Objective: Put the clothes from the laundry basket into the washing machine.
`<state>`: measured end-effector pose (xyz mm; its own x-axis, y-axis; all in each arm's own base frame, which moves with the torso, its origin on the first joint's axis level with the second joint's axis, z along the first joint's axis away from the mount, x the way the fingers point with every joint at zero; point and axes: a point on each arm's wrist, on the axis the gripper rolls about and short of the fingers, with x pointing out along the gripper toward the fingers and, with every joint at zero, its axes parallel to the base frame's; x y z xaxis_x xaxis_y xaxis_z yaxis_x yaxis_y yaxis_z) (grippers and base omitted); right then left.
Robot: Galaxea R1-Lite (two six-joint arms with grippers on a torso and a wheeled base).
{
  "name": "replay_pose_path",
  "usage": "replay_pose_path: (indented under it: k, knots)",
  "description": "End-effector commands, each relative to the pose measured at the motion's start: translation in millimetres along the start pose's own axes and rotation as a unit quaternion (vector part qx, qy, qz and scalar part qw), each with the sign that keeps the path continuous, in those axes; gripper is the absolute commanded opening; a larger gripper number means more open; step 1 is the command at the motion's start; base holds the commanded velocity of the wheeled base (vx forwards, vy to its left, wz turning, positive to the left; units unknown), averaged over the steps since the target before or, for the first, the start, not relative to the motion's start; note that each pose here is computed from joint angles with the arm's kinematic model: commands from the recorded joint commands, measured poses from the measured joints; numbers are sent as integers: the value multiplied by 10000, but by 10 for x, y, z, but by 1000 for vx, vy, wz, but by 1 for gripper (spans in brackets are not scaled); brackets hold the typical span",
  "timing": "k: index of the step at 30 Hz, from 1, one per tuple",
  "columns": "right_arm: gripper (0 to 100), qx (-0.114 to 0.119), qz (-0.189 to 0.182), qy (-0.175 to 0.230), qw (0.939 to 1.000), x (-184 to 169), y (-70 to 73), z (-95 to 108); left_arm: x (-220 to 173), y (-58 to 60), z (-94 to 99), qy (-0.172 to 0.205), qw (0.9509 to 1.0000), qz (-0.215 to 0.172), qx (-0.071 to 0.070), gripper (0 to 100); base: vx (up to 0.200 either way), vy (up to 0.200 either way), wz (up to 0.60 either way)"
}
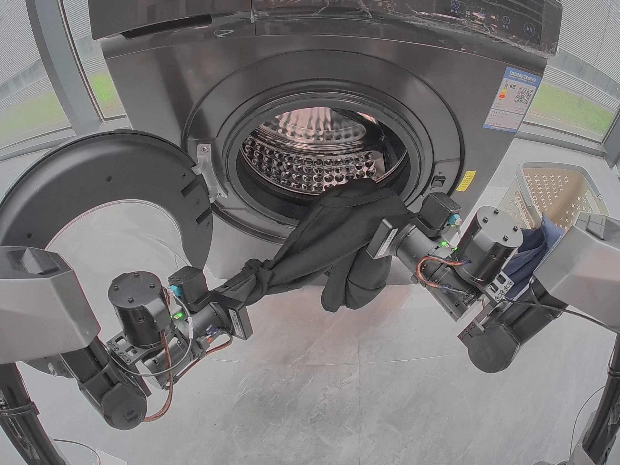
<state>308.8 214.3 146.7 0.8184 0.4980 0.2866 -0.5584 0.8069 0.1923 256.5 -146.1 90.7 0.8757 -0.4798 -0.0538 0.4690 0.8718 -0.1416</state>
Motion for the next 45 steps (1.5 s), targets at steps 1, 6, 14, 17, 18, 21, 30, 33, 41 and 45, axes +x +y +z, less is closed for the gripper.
replay_pose_path:
  k: [1,6,14,17,18,21,30,33,41,45]
  knots:
    - [0,4,8,-7,10000,8,6,-6,15,1,-74,142,9999,-20,6,100,0,0,0]
    - [0,5,10,-61,10000,33,4,8,-48,-16,-193,432,9991,-48,23,100,0,0,0]
    - [0,3,3,-63,10000,67,-7,-28,-215,-170,-325,833,9959,-331,111,100,0,0,0]
    - [0,5,9,-54,10000,65,-2,-32,-219,-247,-327,826,9953,-475,188,100,0,0,0]
    - [0,6,15,-45,10000,62,3,-36,-197,-263,-321,789,9954,-496,204,100,0,0,0]
    - [0,17,48,-22,10000,54,31,-47,-74,-303,-254,536,9968,-562,189,100,0,0,0]
    - [0,59,174,59,9998,56,143,-122,389,-448,-235,41,9962,-853,165,100,0,0,0]
    - [0,65,191,47,9998,57,156,-115,534,-465,-278,-41,9960,-879,167,100,0,0,0]
    - [0,99,282,81,9995,47,230,-137,798,-495,-422,-123,9946,-987,285,100,0,0,0]
    - [0,121,327,122,9993,39,272,-166,891,-486,-497,-126,9949,-965,285,100,0,0,0]
